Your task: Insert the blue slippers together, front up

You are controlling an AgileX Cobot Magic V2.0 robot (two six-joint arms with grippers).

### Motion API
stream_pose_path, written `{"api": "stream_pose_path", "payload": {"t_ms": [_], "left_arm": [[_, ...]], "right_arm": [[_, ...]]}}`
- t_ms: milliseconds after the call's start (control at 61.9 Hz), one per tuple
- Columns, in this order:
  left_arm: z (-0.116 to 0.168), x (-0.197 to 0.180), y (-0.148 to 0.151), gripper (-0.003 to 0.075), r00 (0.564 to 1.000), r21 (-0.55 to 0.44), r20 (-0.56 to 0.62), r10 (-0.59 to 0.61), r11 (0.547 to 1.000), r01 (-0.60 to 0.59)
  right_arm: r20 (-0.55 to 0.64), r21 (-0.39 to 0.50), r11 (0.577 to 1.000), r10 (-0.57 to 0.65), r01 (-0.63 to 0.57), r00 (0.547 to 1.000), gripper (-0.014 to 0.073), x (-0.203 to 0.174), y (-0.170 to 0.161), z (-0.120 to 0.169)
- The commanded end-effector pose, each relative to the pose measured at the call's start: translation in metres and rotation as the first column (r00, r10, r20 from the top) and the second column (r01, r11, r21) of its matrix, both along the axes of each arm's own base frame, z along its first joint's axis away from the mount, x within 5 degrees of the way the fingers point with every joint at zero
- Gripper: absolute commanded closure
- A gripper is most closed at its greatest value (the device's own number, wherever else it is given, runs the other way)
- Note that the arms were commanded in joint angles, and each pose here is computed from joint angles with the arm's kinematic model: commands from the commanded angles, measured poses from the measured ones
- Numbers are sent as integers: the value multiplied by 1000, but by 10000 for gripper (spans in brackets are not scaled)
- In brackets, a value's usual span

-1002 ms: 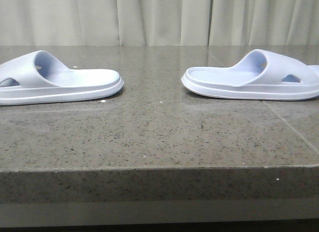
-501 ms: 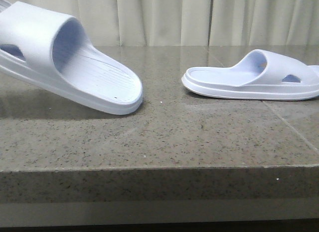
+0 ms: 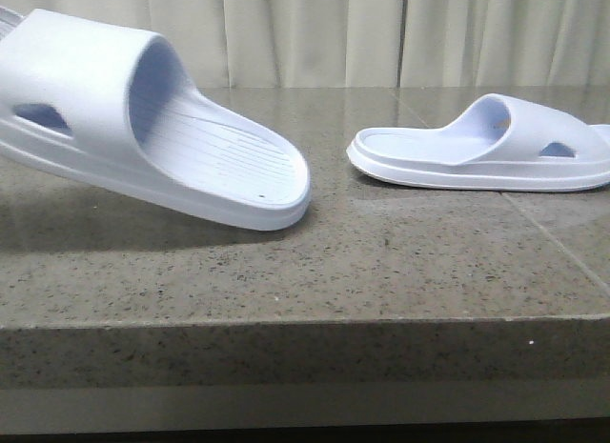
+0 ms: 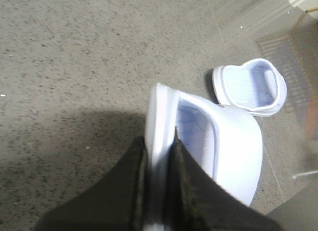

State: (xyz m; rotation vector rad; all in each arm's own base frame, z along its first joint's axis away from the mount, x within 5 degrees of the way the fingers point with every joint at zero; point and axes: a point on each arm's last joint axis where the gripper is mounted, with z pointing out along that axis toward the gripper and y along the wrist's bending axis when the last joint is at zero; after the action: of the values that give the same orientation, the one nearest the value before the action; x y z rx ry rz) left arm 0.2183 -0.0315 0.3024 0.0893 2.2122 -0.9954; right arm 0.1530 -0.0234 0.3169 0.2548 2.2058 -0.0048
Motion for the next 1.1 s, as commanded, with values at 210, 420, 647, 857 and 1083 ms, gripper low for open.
{"api": "stream_pose_path", "payload": {"t_ms": [210, 420, 647, 857, 1083], "left_arm": [[9, 6, -16, 741, 999, -62, 29, -27, 998, 29], [8, 7, -15, 741, 999, -60, 29, -24, 998, 25], [8, 7, -15, 741, 999, -60, 29, -24, 998, 25], [8, 7, -15, 741, 999, -60, 29, -24, 998, 25], [8, 7, -15, 741, 999, -60, 29, -24, 998, 25]], "right_arm": [[-88, 171, 983, -47, 62, 995, 141, 67, -37, 3], [-70, 350, 928, 163, -128, 984, 141, 111, -39, -5], [-78, 441, 883, 214, -159, 974, 246, 147, -47, -27], [-120, 487, 856, 264, -175, 957, 266, 169, -53, -48], [-109, 565, 796, 332, -216, 937, 266, 184, -52, -66]]}}
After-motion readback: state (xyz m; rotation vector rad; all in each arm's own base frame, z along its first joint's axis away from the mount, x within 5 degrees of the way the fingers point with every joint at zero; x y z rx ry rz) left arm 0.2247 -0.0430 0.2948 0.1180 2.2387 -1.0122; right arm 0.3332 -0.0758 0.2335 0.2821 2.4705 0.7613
